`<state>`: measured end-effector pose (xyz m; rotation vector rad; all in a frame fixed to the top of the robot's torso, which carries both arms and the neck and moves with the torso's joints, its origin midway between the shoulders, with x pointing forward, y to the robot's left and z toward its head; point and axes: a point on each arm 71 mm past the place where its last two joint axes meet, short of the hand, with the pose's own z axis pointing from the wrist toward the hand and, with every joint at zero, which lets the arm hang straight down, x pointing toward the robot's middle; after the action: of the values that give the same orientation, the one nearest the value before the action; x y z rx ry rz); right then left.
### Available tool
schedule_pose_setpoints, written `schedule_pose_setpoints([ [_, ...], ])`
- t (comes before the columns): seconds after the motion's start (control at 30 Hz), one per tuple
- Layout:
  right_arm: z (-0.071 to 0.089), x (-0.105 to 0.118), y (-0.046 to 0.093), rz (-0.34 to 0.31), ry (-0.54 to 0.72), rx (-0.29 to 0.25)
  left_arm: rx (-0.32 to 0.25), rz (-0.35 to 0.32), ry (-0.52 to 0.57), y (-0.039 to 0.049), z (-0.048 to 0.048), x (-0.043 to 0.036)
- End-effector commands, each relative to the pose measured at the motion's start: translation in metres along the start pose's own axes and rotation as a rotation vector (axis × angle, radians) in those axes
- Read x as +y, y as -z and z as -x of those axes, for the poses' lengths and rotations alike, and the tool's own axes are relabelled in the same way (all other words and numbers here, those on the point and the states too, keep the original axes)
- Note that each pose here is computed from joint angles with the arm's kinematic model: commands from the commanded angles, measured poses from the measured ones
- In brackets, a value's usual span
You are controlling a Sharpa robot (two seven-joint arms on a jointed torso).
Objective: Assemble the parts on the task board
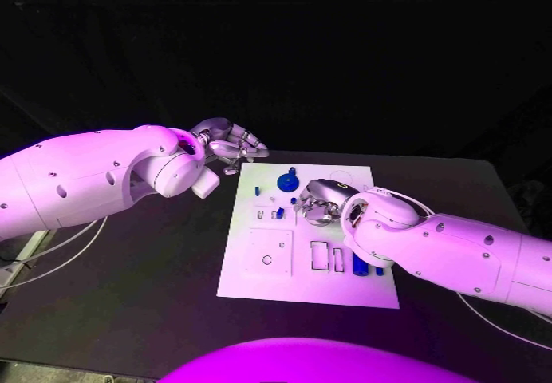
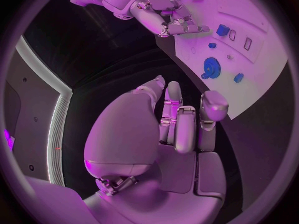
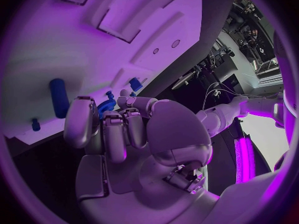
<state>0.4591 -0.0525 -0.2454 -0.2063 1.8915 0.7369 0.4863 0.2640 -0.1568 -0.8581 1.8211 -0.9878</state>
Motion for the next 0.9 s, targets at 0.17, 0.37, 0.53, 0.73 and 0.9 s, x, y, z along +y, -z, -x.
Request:
schedule_pose_setpoints([
  [0.17, 0.031, -0.003, 0.028, 0.102, -0.130, -0.117, 0.111, 0.003, -0.112, -0.0056, -0.0106, -0.0016],
  [0.37, 0.057, -0.008, 0.055, 0.195, -0.300, -0.132, 0.175, 0.032, -0.296, -0.0146, -0.0179, -0.0006],
  [0.53, 0.070, -0.028, 0.073, 0.179, -0.469, -0.118, 0.231, 0.092, -0.484, -0.0257, -0.0279, -0.0003],
  [0.73, 0.081, -0.062, 0.091, 0.121, -0.672, -0.131, 0.272, 0.169, -0.703, -0.0406, -0.0403, -0.0024],
  [0.9, 0.088, -0.087, 0.102, 0.094, -0.762, -0.158, 0.286, 0.208, -0.772, -0.0520, -0.0463, -0.0049],
])
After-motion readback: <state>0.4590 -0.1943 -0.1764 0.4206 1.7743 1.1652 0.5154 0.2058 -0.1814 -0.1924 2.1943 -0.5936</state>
